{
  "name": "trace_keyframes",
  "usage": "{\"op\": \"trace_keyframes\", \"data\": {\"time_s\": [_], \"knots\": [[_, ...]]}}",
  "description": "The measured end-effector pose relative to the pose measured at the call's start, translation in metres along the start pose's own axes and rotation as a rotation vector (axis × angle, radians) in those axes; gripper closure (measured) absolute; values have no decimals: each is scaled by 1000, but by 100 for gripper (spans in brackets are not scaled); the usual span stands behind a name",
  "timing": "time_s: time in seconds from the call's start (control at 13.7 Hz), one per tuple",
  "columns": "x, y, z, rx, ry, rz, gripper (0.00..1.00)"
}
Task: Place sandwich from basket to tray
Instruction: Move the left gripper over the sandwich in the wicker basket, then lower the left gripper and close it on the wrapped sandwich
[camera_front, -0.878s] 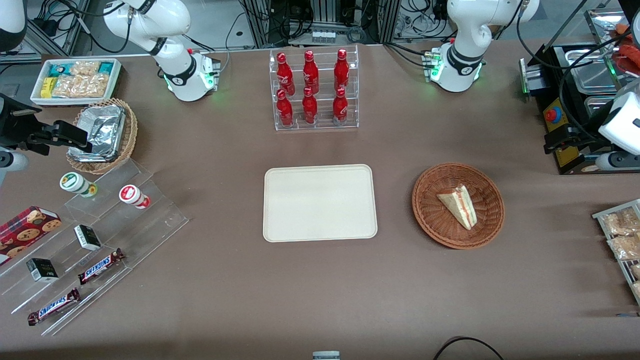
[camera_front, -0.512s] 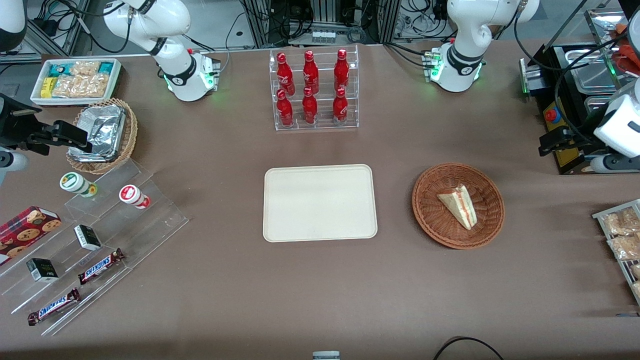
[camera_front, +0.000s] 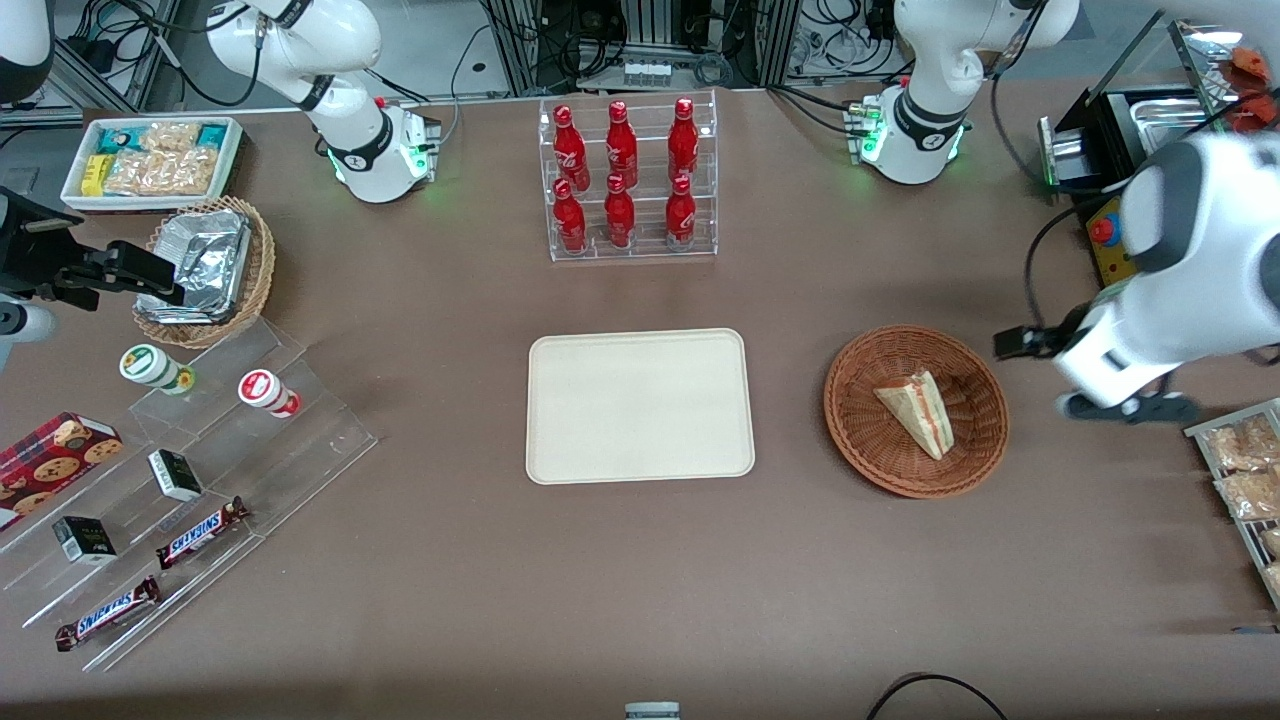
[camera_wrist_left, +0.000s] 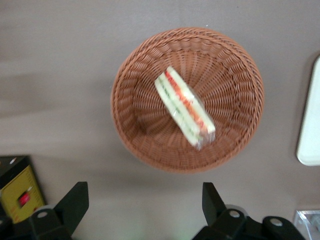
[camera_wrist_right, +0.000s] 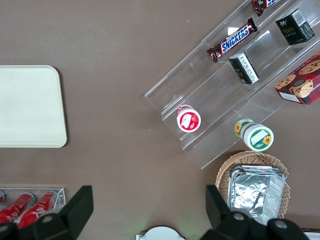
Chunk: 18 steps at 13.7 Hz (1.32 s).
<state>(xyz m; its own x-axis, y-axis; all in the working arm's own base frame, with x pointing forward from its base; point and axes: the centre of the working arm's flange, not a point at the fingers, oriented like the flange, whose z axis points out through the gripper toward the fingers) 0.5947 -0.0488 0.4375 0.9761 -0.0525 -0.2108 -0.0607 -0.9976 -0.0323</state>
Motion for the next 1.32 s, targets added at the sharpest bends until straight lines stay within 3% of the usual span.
{"op": "trace_keyframes", "data": {"time_s": [0.37, 0.59, 0.95, 1.17, 1.32], "knots": [[12, 42, 100, -1, 118, -170, 0], [8, 73, 116, -5, 126, -346, 0], [9, 62, 118, -23, 124, -663, 0], [6, 59, 134, -66, 179, -814, 0], [-2, 57, 154, -83, 196, -856, 0]]}}
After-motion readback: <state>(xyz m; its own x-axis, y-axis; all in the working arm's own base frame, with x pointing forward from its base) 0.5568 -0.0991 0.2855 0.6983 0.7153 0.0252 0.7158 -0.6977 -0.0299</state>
